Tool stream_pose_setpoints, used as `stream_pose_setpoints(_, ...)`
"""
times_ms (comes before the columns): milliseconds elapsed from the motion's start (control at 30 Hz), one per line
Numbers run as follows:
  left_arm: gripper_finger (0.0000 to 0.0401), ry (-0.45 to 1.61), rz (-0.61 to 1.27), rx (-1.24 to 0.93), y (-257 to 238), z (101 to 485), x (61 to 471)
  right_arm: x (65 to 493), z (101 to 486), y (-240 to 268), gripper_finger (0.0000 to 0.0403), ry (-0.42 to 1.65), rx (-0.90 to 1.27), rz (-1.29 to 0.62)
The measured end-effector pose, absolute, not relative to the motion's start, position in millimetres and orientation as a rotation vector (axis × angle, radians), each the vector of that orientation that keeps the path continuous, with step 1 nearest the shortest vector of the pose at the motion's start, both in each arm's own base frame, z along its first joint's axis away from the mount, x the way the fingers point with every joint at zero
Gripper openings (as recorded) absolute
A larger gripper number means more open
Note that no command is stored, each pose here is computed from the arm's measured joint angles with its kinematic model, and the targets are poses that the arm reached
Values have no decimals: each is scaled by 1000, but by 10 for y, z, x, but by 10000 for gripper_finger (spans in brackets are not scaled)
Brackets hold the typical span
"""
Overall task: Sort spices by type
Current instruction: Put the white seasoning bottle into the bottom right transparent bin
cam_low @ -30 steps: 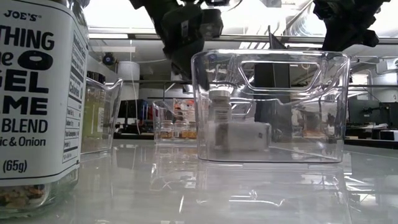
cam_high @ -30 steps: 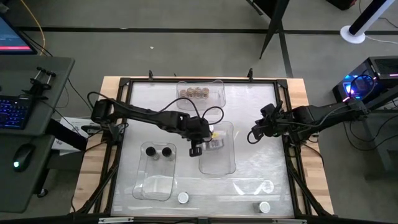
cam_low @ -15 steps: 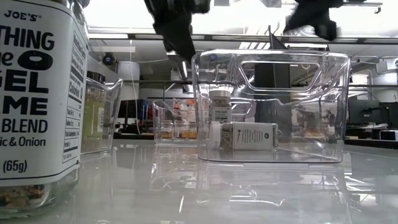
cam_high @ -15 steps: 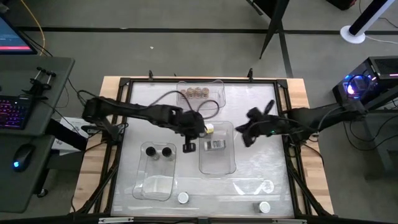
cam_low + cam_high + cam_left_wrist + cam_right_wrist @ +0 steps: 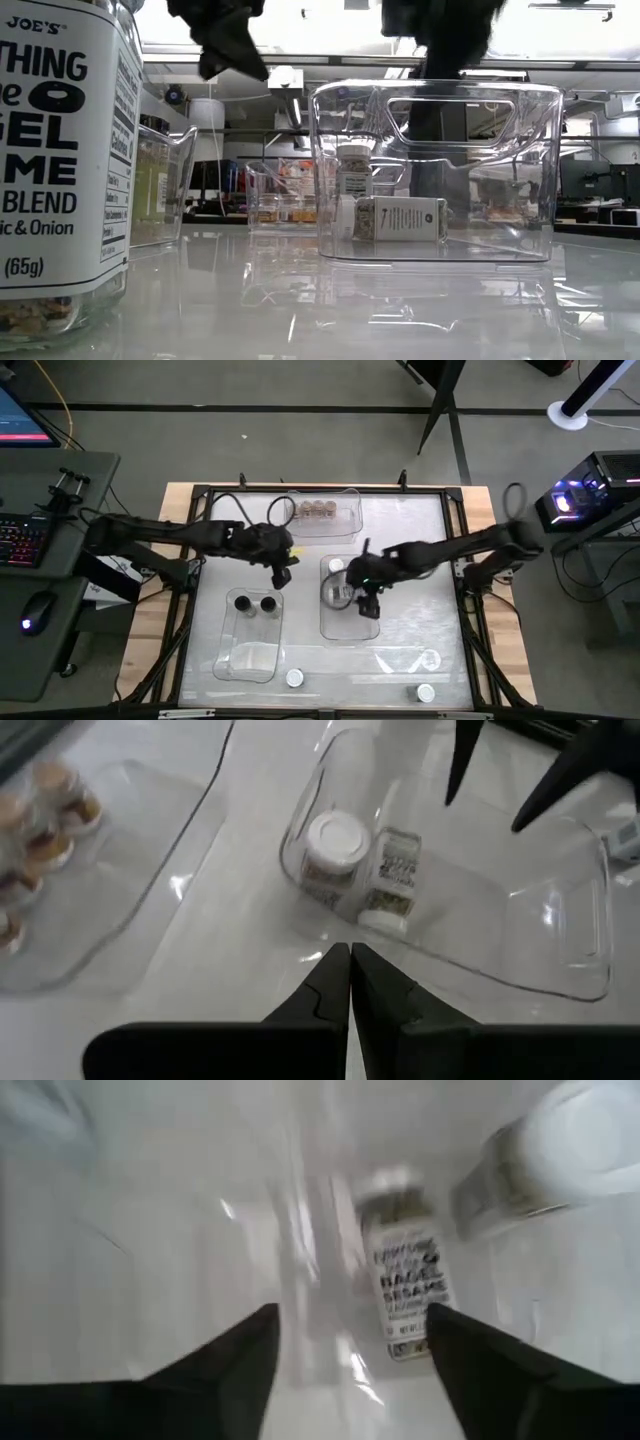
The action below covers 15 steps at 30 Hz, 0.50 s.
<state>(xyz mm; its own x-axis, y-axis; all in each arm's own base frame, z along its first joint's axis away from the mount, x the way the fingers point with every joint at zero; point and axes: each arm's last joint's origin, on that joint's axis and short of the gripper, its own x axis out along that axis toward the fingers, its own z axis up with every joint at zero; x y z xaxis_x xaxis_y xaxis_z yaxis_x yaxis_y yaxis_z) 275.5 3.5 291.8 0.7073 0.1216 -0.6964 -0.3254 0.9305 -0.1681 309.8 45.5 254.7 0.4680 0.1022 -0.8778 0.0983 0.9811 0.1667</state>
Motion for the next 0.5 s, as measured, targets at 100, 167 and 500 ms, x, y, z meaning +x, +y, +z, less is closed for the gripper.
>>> stream_pose_setpoints(100, 0, 721, 264, -339, 9, 2874, 2671, 3256, 2290, 475, 279, 1217, 120, 27)
stream_pose_setpoints(167, 0, 706, 261, -354, -10, 2872, 2644, 3354, 2138, 476, 294, 1272, 107, 44)
stream_pose_setpoints(500, 0, 697, 243, -337, -85, 2873, 2640, 3500, 1896, 357, 300, 1318, 19, -25)
